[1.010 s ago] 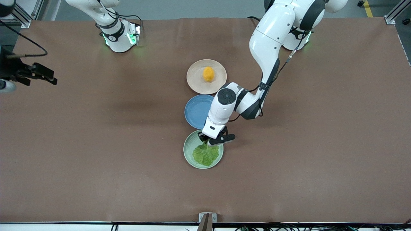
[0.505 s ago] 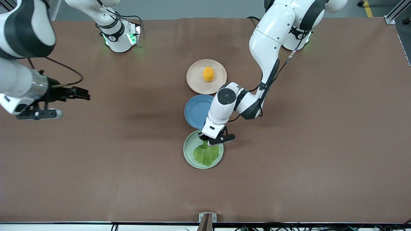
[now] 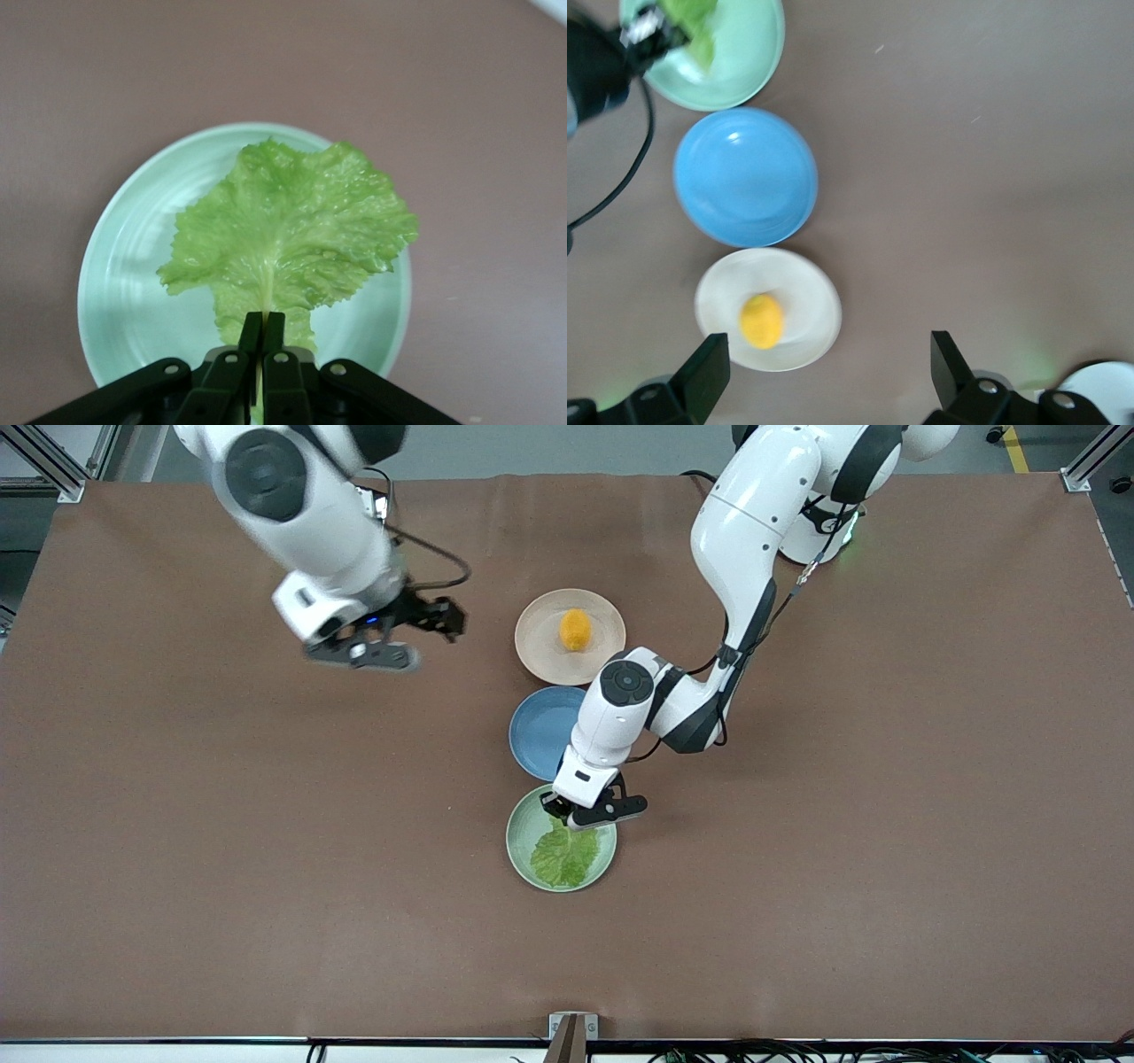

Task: Pick lemon and lettuce from plates
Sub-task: 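Lift the lettuce with the left gripper while the right gripper reaches the lemon, then lower the lettuce beside the plates while the right gripper descends on the lemon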

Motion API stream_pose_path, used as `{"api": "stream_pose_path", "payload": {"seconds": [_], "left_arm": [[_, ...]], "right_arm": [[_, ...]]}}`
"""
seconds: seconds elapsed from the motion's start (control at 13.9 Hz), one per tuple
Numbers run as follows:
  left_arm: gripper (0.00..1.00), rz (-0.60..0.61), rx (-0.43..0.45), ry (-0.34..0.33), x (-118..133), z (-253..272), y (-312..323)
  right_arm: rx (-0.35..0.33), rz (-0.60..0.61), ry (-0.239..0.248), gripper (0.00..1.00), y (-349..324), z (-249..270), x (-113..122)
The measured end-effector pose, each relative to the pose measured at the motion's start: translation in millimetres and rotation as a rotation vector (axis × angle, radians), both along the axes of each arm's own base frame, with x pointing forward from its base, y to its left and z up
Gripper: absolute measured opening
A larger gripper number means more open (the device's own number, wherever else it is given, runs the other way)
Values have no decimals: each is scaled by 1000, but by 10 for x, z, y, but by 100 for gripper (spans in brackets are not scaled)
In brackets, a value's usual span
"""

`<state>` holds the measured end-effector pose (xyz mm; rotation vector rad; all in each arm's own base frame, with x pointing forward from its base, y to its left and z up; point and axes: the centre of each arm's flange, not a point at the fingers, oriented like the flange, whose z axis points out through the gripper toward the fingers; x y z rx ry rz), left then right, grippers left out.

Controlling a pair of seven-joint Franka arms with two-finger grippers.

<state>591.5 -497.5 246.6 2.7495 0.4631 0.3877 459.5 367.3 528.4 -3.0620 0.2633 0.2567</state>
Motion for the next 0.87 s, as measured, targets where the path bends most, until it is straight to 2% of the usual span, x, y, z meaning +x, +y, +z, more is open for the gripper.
{"api": "stream_pose_path", "payload": {"seconds": [0.14,0.5,0.65,0.87], "left_arm": [[4,13,0,4,75,401,80],[4,38,113,143,281,1477,1008],[4,9,156,183,247,1574,1564],[4,-52,218,268,18,1313,2391]], "right_arm": [[14,-34,-32,100,442,-148,-310],[43,-10,-73,100,968,-722,-886],[43,4,-81,100,1068,-1055,-1131],[28,-3,-90,100,1101,-1553,-1400]]}}
